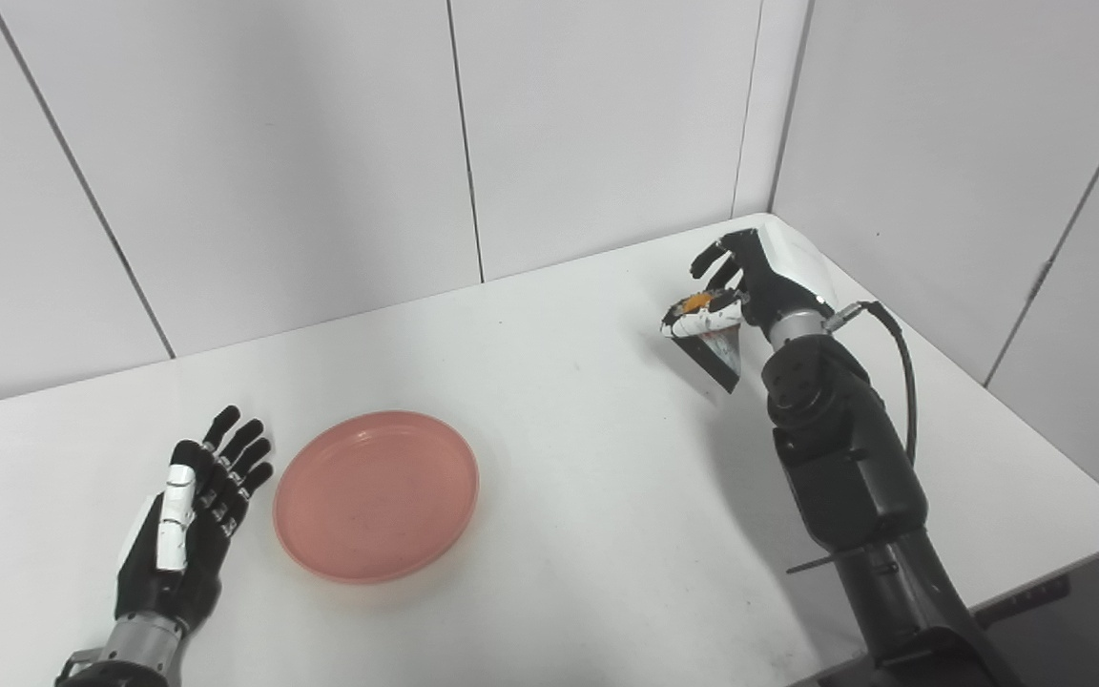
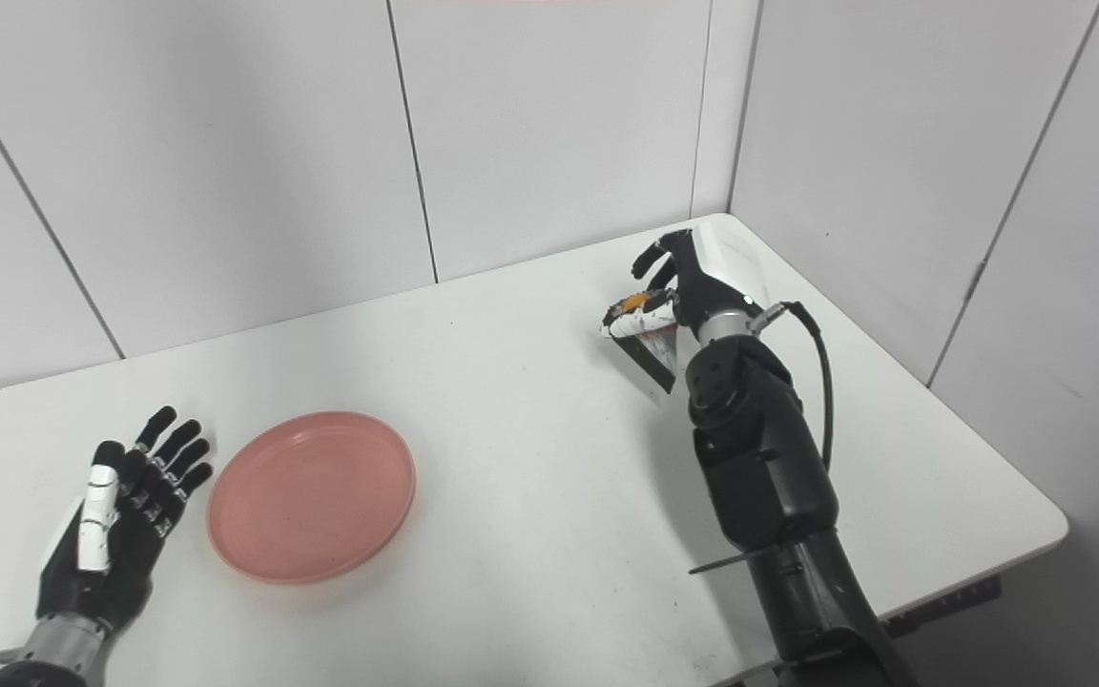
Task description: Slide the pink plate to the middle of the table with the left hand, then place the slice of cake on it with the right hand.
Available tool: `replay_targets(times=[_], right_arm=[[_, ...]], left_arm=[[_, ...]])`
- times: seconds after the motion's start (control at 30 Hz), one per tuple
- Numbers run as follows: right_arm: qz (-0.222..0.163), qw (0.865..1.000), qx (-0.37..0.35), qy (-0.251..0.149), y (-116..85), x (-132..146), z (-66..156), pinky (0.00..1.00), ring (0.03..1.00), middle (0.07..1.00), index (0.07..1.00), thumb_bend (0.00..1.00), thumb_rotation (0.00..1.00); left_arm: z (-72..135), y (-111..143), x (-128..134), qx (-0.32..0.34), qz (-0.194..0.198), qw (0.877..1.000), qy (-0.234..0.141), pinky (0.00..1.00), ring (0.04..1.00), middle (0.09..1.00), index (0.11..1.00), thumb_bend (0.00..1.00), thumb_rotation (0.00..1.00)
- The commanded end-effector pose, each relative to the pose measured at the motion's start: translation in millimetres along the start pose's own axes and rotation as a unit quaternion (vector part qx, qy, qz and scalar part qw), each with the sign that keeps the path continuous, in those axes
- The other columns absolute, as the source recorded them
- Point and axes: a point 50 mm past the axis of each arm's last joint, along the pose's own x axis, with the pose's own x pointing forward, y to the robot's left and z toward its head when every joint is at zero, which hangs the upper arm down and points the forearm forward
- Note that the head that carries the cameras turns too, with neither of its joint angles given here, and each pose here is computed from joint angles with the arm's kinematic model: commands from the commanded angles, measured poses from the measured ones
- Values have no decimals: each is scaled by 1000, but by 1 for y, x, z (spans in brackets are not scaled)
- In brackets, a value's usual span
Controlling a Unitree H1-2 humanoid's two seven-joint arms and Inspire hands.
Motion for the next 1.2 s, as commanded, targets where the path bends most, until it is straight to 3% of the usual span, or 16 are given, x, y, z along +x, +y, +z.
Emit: replay_targets(times=[0.0, 0.27, 0.43, 0.57, 0.63, 0.67, 0.8, 1.17], right_arm=[[-17, 999, 17, -38, -14, 2, 23, 174, 238, 389, 500, 514, 0], [31, 995, 24, -94, 5, -13, 43, 221, 282, 408, 506, 514, 0], [54, 989, 30, -137, 16, -24, 51, 201, 262, 404, 503, 512, 0], [91, 980, 40, -170, 27, -37, 60, 194, 258, 405, 503, 512, 0], [105, 976, 42, -188, 31, -42, 62, 131, 190, 456, 481, 518, 0], [113, 973, 47, -198, 33, -44, 65, 127, 186, 417, 484, 513, 0], [136, 963, 68, -222, 41, -53, 73, 190, 257, 420, 503, 514, 0], [184, 940, 80, -274, 53, -64, 104, 187, 243, 402, 507, 509, 0]], left_arm=[[-20, -12, -5, -19, 1, 999, 29, 951, 950, 941, 942, 733, 948], [-17, -34, -6, 8, 1, 1000, 27, 954, 959, 951, 955, 698, 997], [-15, -48, -5, 10, 3, 1000, 27, 962, 967, 962, 963, 666, 1000], [-12, -63, -2, 8, 4, 1000, 23, 980, 982, 977, 979, 666, 1000], [-13, -70, -1, 7, 7, 1000, 21, 996, 990, 984, 984, 673, 1000], [-13, -73, 0, 8, 10, 1000, 21, 998, 990, 983, 982, 664, 1000], [-15, -82, 3, 17, 16, 999, 25, 993, 991, 989, 982, 633, 1000], [-18, -101, 10, 47, 19, 999, 16, 984, 988, 994, 999, 581, 1000]])
